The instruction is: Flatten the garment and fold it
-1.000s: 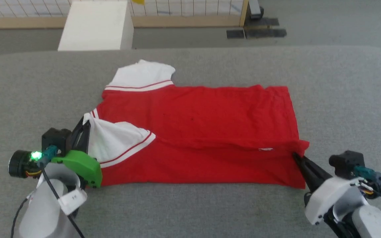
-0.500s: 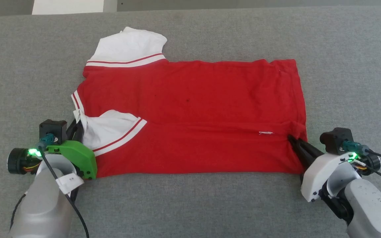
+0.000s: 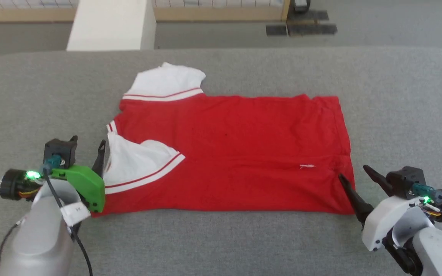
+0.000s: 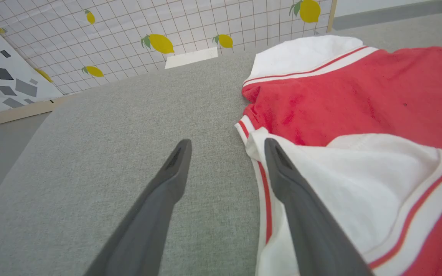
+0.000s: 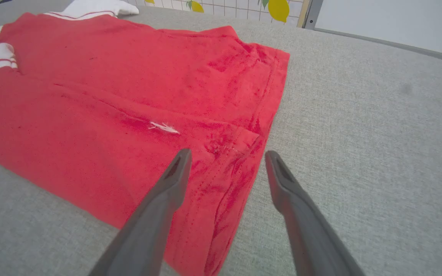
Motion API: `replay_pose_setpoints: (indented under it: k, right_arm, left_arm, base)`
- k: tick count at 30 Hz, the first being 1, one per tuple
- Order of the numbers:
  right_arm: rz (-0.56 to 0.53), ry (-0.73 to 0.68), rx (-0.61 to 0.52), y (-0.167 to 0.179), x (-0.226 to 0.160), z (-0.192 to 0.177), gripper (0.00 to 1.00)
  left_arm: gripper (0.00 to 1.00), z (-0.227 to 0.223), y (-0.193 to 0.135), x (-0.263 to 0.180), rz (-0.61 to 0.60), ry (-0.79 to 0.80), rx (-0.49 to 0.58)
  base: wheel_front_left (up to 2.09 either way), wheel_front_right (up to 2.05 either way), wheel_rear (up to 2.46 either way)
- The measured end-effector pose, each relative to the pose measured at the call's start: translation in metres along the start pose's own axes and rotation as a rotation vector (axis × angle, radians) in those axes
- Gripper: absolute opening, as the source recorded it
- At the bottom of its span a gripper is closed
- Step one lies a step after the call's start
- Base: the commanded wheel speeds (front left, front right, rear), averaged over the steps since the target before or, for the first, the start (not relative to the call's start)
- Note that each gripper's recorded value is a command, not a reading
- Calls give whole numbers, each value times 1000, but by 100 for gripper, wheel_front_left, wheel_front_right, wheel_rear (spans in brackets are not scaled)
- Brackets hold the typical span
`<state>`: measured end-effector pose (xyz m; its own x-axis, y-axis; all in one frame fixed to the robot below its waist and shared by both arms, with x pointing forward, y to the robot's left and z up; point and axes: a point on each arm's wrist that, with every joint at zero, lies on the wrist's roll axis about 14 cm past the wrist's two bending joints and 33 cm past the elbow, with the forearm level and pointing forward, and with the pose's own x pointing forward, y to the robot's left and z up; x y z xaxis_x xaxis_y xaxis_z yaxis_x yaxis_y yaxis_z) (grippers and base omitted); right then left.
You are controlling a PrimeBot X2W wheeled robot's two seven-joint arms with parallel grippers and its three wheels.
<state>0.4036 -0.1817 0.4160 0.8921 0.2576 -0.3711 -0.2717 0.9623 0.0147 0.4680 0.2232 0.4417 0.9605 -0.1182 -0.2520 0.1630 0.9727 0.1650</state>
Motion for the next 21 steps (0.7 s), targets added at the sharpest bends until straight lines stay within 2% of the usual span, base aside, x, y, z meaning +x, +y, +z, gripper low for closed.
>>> replay_pose_setpoints:
  k: [3, 5, 9, 16, 21]
  right_arm:
    - [-1, -28, -6, 3, -8, 11, 100]
    - [-1, -45, -7, 5, -12, 17, 100]
    - [4, -52, -16, 11, -19, 23, 100]
    - [14, -42, -18, 18, -25, 24, 100]
    - [18, -7, -13, 20, -26, 14, 100]
  left_arm:
    - [100, 6, 2, -5, -23, 66, 54]
    - [100, 7, -4, -10, -54, 126, 51]
    - [100, -3, -13, -26, -131, 330, 57]
    - [100, -28, -23, -58, -257, 663, 23]
    - [100, -49, -24, -65, -284, 840, 5]
  base:
    - [0, 0, 0]
    - [0, 0, 0]
    - [0, 0, 0]
    - [0, 0, 0]
    - [0, 0, 0]
